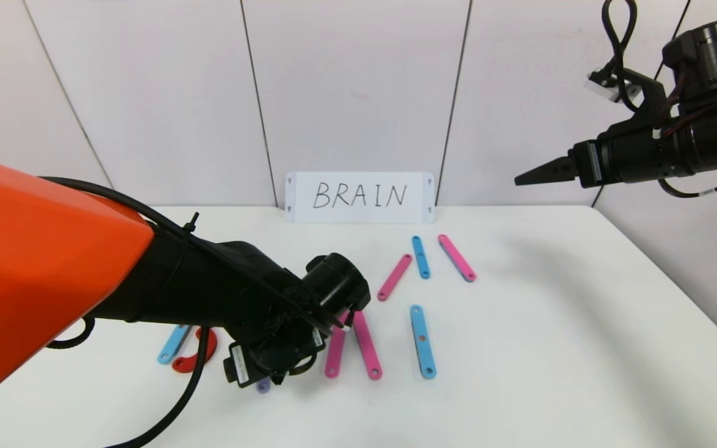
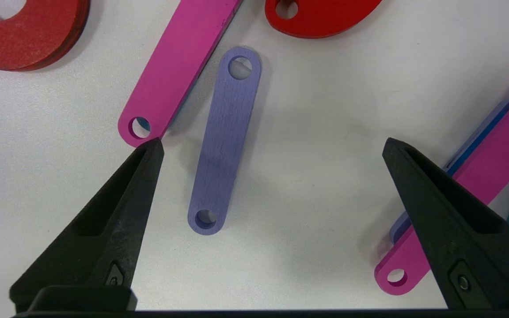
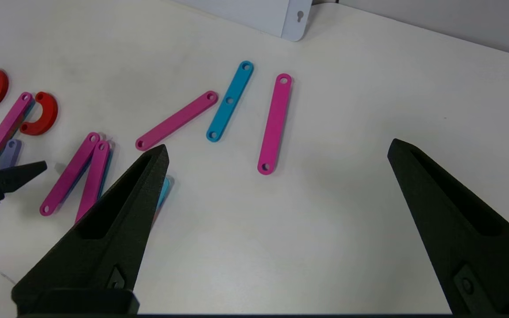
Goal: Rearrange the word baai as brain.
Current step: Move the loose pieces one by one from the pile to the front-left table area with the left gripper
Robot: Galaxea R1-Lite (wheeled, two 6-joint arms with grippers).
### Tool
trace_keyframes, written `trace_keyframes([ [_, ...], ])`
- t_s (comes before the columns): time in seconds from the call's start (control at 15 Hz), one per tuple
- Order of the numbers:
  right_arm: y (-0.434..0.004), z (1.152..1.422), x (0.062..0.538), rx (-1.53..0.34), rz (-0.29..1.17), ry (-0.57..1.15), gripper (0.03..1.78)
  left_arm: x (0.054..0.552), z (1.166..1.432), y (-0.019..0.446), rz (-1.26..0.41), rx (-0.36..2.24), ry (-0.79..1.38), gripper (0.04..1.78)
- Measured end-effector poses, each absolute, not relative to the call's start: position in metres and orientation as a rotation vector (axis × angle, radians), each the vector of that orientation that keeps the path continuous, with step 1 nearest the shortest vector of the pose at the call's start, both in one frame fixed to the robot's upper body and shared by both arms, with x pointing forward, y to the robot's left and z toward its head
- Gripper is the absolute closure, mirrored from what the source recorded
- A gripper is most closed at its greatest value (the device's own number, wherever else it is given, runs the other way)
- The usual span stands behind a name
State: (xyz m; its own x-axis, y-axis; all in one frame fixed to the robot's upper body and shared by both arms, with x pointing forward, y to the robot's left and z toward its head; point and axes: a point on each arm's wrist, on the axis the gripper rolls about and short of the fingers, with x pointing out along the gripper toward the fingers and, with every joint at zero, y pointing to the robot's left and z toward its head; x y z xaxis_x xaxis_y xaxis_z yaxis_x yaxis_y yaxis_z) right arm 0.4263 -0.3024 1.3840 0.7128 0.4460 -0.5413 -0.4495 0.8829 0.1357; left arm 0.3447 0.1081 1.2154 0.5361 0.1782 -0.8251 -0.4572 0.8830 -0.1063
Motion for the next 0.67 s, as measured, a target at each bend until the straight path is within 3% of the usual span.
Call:
trace_keyframes([
  [0.67, -0.3012, 1.3835, 0.4261, -0.008, 0.500, 0.601, 0.07, 0.3441, 1.2158, 0.1063, 0.350, -0.362, 0.960, 0.08],
])
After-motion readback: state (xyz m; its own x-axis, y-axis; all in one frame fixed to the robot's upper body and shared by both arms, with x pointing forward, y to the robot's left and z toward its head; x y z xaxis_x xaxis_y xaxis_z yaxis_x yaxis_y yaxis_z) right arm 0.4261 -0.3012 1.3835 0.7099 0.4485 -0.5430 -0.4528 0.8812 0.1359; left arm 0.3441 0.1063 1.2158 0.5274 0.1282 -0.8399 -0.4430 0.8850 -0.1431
